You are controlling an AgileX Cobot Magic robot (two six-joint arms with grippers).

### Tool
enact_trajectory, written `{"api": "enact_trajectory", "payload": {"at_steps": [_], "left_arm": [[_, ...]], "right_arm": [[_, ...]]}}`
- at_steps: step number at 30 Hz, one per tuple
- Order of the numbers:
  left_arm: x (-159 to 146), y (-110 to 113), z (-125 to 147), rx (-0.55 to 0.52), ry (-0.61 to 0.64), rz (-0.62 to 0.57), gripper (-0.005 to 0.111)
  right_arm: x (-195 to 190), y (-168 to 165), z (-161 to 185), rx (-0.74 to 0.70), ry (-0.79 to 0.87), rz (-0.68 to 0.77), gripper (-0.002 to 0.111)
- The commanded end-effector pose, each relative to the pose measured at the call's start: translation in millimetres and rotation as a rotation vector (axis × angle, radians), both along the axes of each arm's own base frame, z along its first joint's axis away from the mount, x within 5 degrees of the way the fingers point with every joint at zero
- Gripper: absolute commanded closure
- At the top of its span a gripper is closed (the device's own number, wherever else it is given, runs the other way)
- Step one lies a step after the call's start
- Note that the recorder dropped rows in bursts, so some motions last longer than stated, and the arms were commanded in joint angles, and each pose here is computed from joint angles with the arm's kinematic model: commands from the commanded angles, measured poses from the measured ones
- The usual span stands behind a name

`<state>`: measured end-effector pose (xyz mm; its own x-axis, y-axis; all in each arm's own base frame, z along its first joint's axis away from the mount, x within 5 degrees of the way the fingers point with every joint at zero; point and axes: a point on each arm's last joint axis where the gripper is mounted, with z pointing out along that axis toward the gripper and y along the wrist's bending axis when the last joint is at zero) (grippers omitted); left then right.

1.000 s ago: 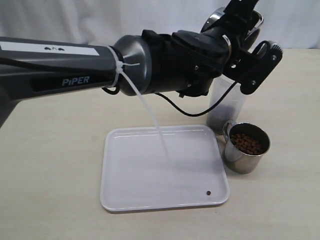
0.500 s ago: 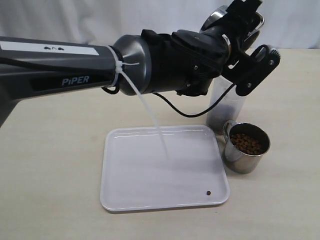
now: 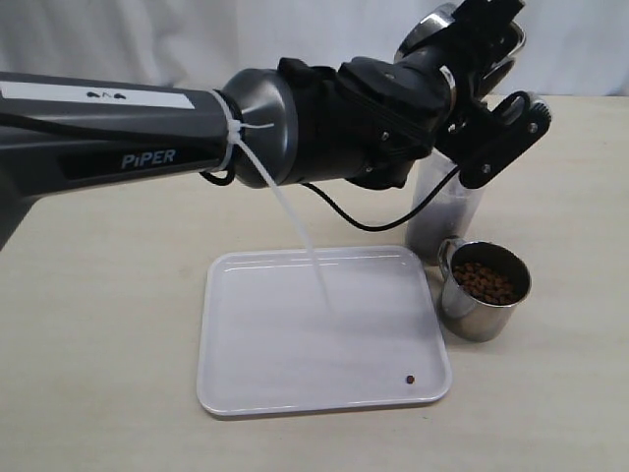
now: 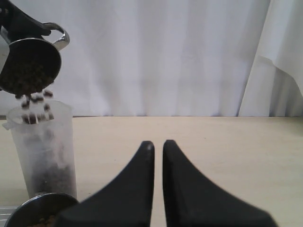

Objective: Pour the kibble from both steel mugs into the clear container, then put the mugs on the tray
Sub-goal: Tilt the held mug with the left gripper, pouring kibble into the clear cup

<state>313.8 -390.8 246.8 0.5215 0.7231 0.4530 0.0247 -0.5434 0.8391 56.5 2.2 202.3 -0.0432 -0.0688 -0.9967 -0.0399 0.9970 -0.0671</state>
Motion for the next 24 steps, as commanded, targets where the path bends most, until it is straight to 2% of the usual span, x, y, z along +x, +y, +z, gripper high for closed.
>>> {"api": "enact_trajectory", "payload": {"at_steps": [1, 5, 12, 24], "left_arm": [[-3.3, -2.4, 10.7, 0.013, -0.042, -0.022, 0.107], [-3.3, -2.8, 9.9, 0.058, -0.064, -0.037, 0.107], [-3.6, -3.4, 9.8, 0.06, -0.064, -0.045, 0.107], [-5.2, -6.2, 11.0, 0.128, -0.116, -0.098, 0.107]], "right_arm": [[-0.2, 0.2, -1.1, 0.003, -0.001, 0.003, 0.103], [-0.2, 0.2, -1.1, 0.003, -0.001, 0.003, 0.103], [-0.2, 0.2, -1.1, 0.003, -0.001, 0.003, 0.103], [-0.2, 0.2, -1.1, 0.003, -0.001, 0.003, 0.103]]}}
